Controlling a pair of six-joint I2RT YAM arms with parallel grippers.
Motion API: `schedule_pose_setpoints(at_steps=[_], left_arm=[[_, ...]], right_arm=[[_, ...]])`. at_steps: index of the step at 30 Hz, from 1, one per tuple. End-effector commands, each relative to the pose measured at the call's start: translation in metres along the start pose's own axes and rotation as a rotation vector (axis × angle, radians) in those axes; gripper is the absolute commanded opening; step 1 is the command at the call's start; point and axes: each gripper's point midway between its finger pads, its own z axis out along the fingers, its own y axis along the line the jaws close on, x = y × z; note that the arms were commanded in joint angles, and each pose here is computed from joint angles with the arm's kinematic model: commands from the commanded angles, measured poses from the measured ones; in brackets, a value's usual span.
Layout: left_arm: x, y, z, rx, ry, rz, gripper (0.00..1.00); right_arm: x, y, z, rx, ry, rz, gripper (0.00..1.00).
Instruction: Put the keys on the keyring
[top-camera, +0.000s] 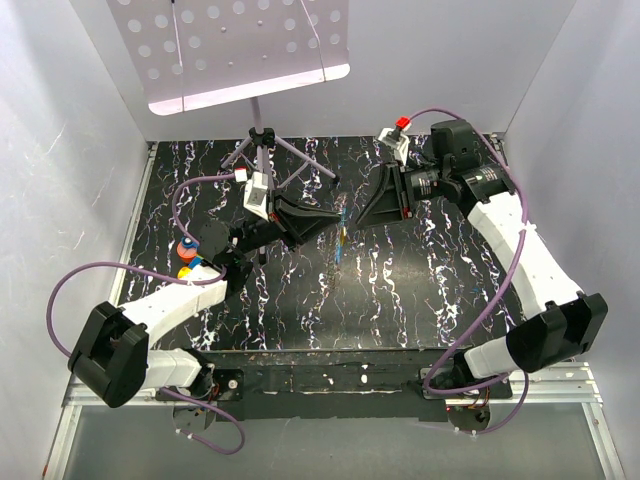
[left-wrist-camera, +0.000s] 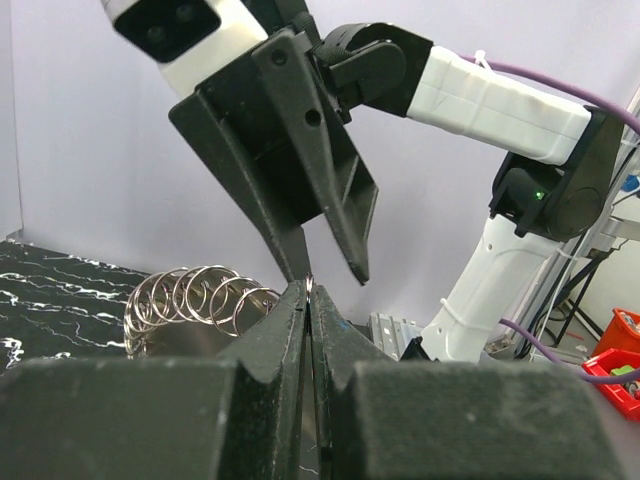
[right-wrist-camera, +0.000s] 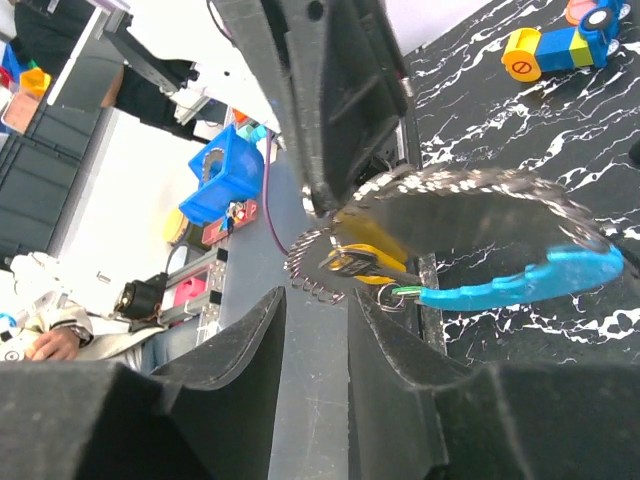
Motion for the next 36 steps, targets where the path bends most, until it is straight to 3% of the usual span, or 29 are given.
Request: schedule_pose_setpoints(at_steps=[1, 16, 21, 30, 36], left_arm=[[-0.023, -0.012, 0.003, 0.029, -0.048, 0.057, 0.00], [-0.021, -0.008, 0.002, 0.013, -0.061, 0.031, 0.00], [-0.020, -0.007, 0.001, 0.008, -0.058, 0.029, 0.00], [-0.020, -0.007, 0.001, 0.007, -0.059, 0.027, 0.00], [-0.027, -0.010, 0.001, 0.021, -0.105, 0.024, 0.00]], right_arm=[[-0.005, 0.018, -0.001, -0.033, 0.008, -0.085, 0.40], [-0.008, 0.000, 0.016, 0.053, 0.050, -0.099, 0.39], [-0.007, 0.006, 0.019, 0.024, 0.059, -0.105, 0.31], [-0.006, 0.013, 0.021, -0.034, 0.061, -0.111, 0.02], [-0.002, 0.013, 0.023, -0.092, 0.059, -0.019, 0.01]])
